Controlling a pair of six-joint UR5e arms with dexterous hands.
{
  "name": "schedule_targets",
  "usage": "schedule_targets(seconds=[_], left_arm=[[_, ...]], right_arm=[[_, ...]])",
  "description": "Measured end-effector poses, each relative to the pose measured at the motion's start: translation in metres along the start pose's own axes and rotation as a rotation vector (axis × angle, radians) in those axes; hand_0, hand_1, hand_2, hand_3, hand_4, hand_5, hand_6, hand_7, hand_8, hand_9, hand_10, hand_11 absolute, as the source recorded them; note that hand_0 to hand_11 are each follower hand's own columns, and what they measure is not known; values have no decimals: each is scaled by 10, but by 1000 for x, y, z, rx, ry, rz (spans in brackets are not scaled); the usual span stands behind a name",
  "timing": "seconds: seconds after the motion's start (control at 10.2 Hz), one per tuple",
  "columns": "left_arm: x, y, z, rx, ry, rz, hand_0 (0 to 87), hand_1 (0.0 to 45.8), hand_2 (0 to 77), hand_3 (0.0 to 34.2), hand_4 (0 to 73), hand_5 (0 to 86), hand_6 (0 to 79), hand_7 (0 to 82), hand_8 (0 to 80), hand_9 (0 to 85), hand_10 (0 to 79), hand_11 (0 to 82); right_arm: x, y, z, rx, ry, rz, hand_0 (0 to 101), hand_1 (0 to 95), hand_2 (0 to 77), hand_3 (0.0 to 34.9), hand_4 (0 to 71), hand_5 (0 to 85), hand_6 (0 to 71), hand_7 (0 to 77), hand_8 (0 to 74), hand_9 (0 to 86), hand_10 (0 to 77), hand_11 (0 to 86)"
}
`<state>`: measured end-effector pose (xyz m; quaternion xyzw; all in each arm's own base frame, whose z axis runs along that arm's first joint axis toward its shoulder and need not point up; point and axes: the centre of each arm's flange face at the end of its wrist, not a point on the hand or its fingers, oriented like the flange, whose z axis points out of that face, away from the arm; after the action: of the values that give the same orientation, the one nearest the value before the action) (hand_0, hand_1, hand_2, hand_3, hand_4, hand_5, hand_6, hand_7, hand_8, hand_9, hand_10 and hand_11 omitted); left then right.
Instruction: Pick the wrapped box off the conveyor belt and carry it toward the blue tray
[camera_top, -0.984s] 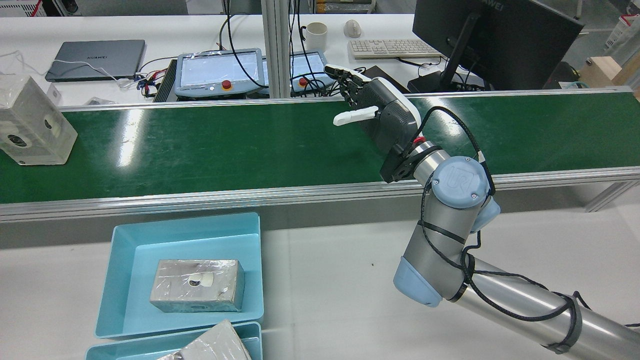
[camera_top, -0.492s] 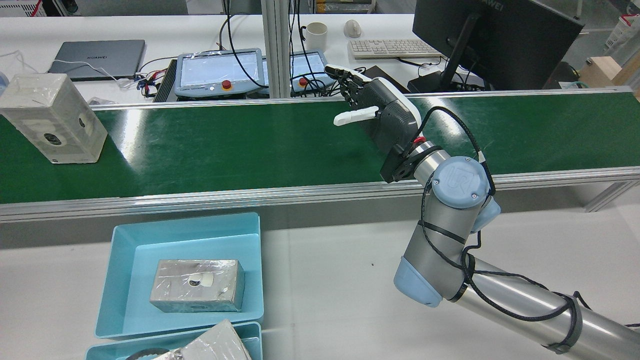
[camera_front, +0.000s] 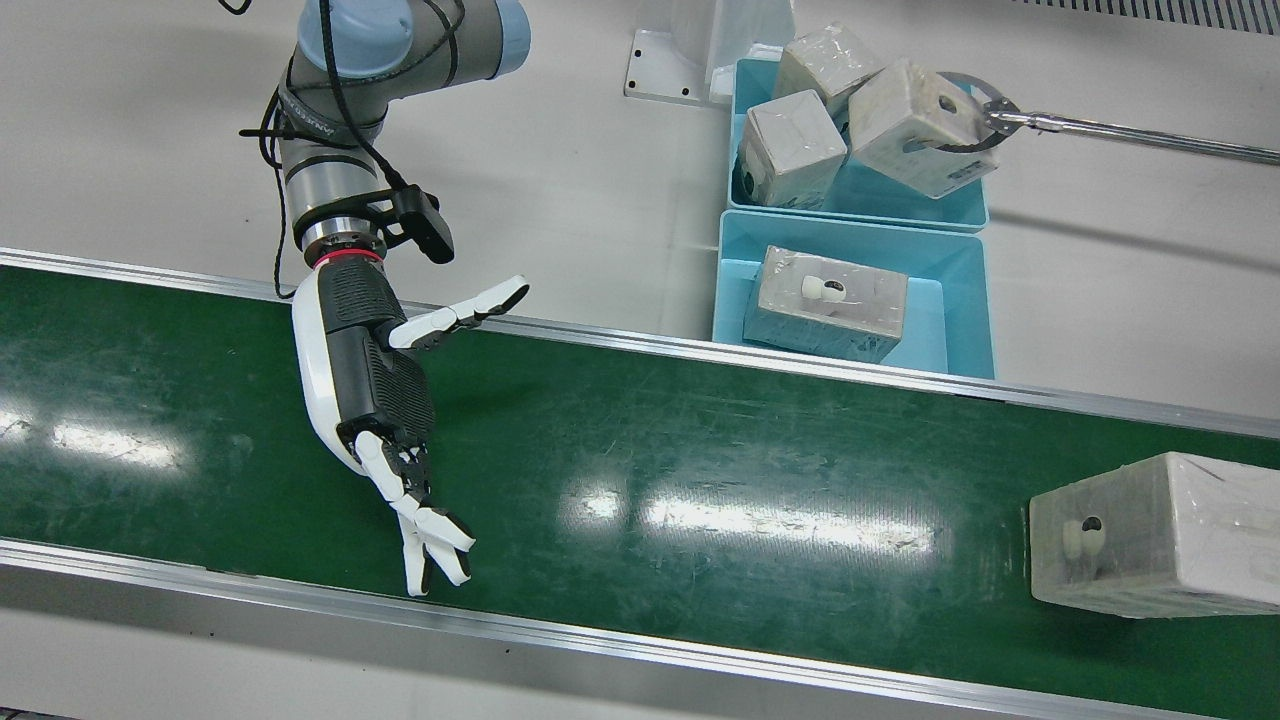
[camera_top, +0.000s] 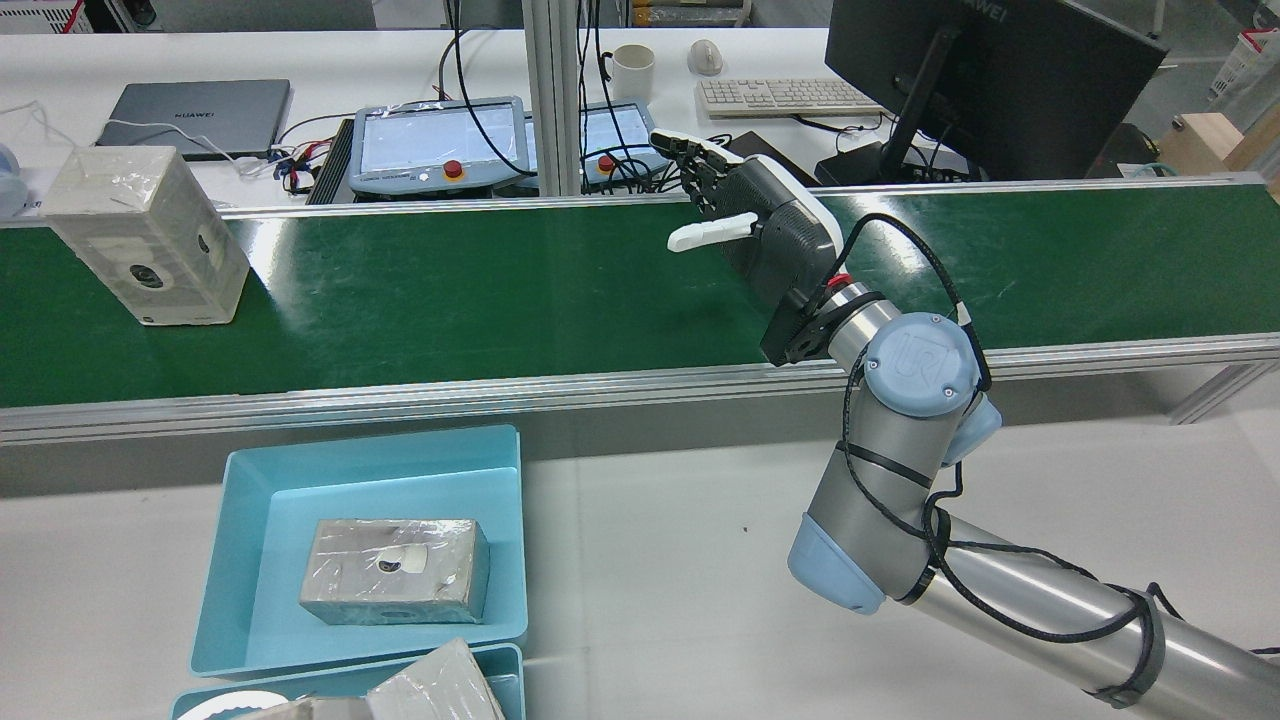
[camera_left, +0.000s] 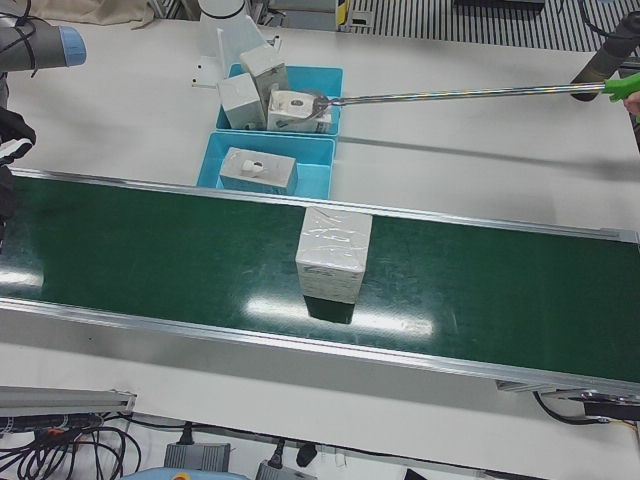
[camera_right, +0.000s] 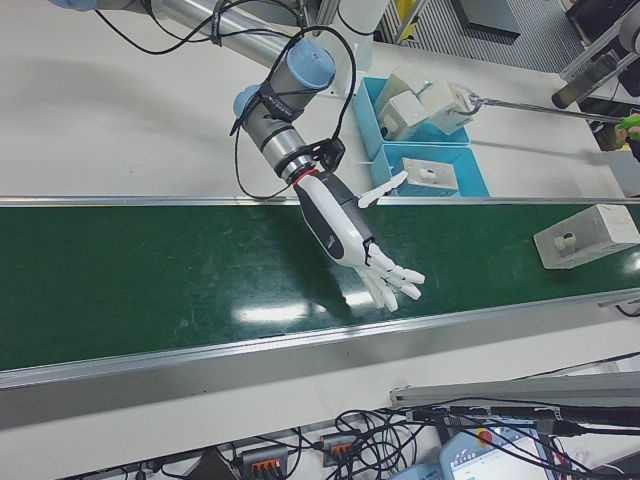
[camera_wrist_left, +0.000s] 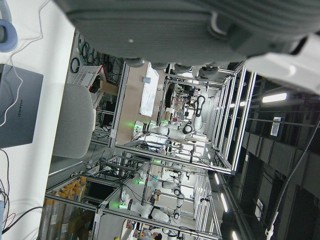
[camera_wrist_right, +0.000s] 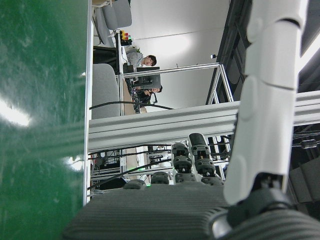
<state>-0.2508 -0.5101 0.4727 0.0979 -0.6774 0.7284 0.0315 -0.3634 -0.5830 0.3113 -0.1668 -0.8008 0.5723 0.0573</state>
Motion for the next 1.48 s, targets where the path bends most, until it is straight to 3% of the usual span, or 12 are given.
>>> schedule_targets(seconds=[1.48], left_arm=[[0,0,0,0,0,0,0,0,11,0,0,11,5,5,5,5,0,5]], right_arm=[[0,-2,-1,3,-1,-4,472,109,22,0,98,153,33,33,5,16,0,11]])
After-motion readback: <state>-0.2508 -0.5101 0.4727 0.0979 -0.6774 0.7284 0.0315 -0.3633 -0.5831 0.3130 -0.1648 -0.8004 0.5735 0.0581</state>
